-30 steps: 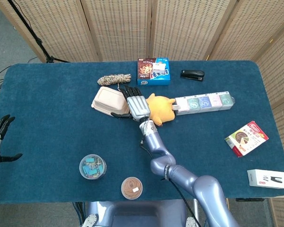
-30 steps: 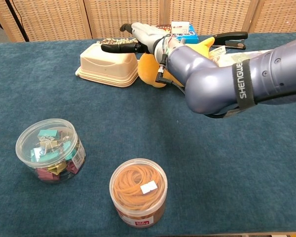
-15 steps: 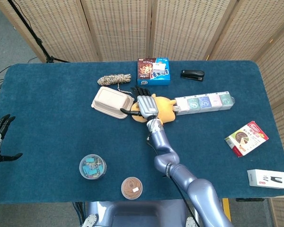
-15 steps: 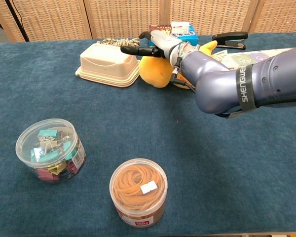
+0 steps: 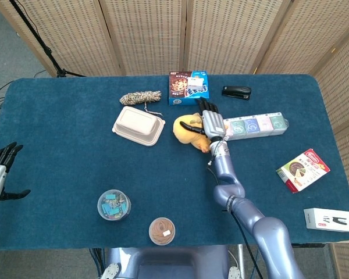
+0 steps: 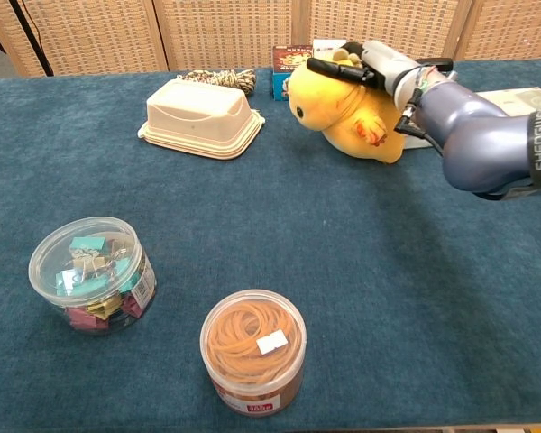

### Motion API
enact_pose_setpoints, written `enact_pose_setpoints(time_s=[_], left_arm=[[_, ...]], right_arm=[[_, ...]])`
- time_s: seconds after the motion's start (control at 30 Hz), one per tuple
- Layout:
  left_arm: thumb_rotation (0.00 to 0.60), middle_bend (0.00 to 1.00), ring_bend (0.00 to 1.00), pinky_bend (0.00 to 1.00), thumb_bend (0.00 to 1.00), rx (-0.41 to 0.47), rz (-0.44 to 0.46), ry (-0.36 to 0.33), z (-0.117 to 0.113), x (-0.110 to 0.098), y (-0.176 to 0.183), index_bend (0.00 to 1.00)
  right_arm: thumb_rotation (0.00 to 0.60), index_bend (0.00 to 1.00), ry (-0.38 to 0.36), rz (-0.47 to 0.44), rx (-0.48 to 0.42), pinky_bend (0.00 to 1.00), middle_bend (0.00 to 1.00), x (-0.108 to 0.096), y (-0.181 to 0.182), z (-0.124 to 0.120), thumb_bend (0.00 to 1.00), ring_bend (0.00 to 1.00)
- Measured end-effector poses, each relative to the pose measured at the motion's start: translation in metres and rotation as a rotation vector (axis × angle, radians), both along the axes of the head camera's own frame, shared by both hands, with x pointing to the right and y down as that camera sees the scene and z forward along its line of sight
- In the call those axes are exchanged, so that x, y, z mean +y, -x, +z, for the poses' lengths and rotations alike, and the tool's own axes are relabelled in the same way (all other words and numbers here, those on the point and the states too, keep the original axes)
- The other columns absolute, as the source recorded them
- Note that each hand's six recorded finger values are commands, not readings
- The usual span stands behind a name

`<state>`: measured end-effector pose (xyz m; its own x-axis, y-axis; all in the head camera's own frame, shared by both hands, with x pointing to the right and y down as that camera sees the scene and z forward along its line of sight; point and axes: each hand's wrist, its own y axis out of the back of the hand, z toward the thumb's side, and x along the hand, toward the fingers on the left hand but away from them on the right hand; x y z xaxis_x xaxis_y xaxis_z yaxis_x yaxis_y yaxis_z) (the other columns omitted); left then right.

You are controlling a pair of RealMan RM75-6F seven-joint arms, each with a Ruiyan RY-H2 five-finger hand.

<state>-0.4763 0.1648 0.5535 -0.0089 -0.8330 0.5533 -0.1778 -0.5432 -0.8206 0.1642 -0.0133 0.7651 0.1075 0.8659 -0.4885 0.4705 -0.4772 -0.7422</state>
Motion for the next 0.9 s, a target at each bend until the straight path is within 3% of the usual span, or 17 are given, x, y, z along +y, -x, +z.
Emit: enact_pose_setpoints(time_s=[0.4,0.6,0.9], left_arm=[[0.6,0.0,0.0,0.0,0.0,-0.003,0.009,0.004,0.001,0.002,-0.004,0.0],[0.6,0.0,0.0,0.0,0.0,-0.001,0.007,0.001,0.0,0.003,-0.003,0.0],[0.6,0.0,0.0,0.0,0.0,0.006,0.005,0.0,-0.002,0.003,-0.002,0.0]], right_arm=[[0.102,0.0,0.035,0.096,0.009,0.0,0.0,0.004,-0.042,0.002,0.0,0.0],[0.103,0.0,0.042,0.07,-0.02,0.0,0.0,0.009,-0.028,-0.001,0.0,0.0],[0.102,0.0,-0.016,-0.026,-0.078,0.0,0.0,0.011,0.014,-0.023,0.0,0.0]])
